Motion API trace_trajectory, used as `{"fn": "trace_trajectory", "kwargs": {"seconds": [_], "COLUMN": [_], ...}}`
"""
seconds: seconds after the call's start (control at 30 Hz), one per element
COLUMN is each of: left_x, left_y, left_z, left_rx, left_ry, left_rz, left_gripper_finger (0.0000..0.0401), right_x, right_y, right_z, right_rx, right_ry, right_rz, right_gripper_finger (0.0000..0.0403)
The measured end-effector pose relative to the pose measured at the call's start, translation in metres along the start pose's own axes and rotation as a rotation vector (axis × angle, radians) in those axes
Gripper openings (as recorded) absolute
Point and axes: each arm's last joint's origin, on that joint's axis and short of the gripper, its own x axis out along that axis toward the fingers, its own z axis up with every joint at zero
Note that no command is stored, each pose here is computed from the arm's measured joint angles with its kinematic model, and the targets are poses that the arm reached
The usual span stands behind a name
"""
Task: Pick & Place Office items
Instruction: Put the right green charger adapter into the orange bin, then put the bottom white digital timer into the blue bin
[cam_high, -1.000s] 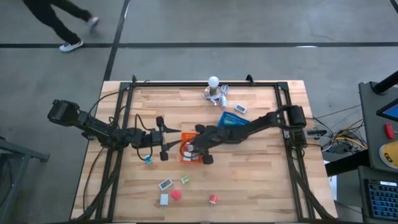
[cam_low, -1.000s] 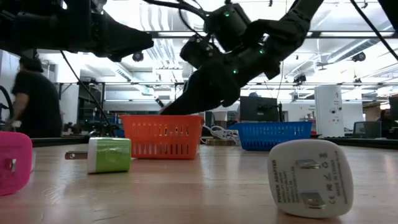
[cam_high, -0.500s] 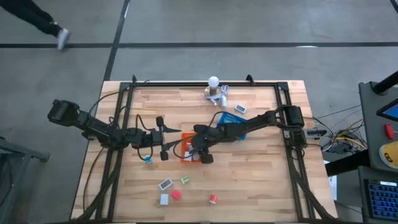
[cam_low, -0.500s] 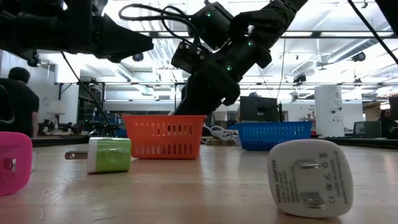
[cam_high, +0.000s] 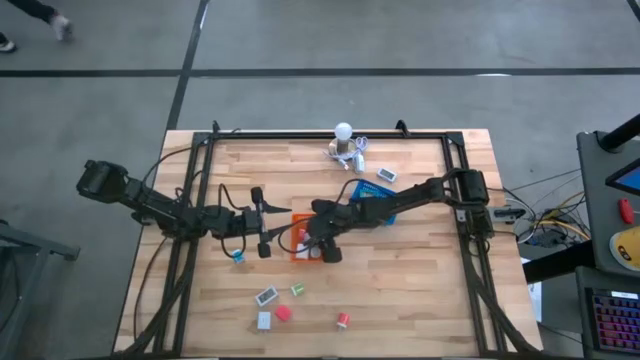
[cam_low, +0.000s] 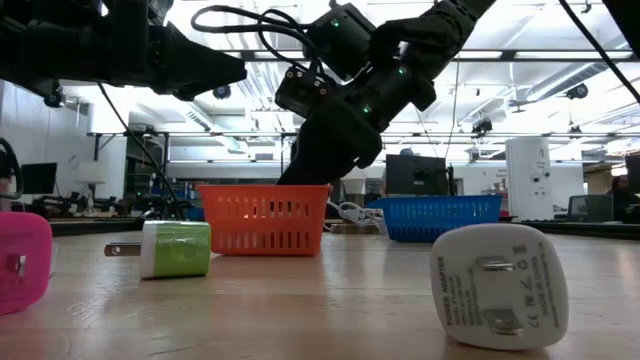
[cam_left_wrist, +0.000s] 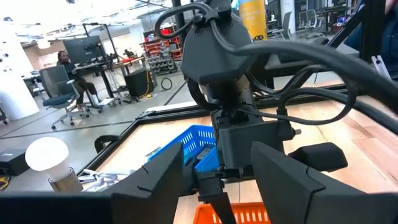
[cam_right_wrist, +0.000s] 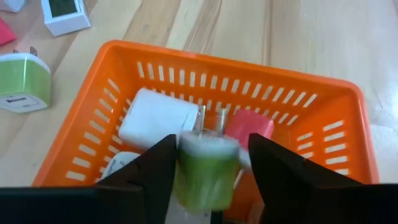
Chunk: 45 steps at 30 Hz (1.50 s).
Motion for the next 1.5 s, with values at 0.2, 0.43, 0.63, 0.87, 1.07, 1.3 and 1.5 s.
{"fn": "trace_trajectory", "kwargs": {"seconds": [0.2,0.43,0.63,0.87,1.07,1.3,1.5], "left_x": [0.0,0.0,0.0,-0.001,-0.001,-0.001,-0.002], "left_y": [0.0,0.0,-0.001,-0.001,-0.002,-0.002,-0.003], "left_z": [0.0,-0.001,-0.005,-0.007,-0.009,-0.014,-0.017], "left_rx": [0.001,0.008,0.01,0.011,0.008,-0.012,-0.027], "left_ry": [0.001,0.01,0.046,0.068,0.086,0.13,0.165], "left_rz": [0.0,-0.005,-0.012,-0.016,-0.019,-0.023,-0.029], "left_gripper_finger": [0.0195,0.0195,0.0195,0.0195,0.0195,0.0195,0.0195], "right_x": [0.0,0.0,0.0,-0.003,-0.014,-0.043,-0.069], "right_y": [0.0,0.001,0.012,0.028,0.04,0.058,0.076], "right_z": [0.001,0.009,0.017,0.014,0.0,-0.007,-0.019], "right_rx": [-0.005,-0.028,-0.089,-0.158,-0.18,-0.231,-0.244], "right_ry": [-0.009,-0.089,-0.208,-0.429,-0.56,-0.616,-0.613], "right_rz": [-0.001,-0.009,-0.006,-0.003,-0.004,-0.017,-0.054], "right_gripper_finger": [0.0217,0.0218,0.0219,0.0219,0.0219,0.0219,0.0219]}}
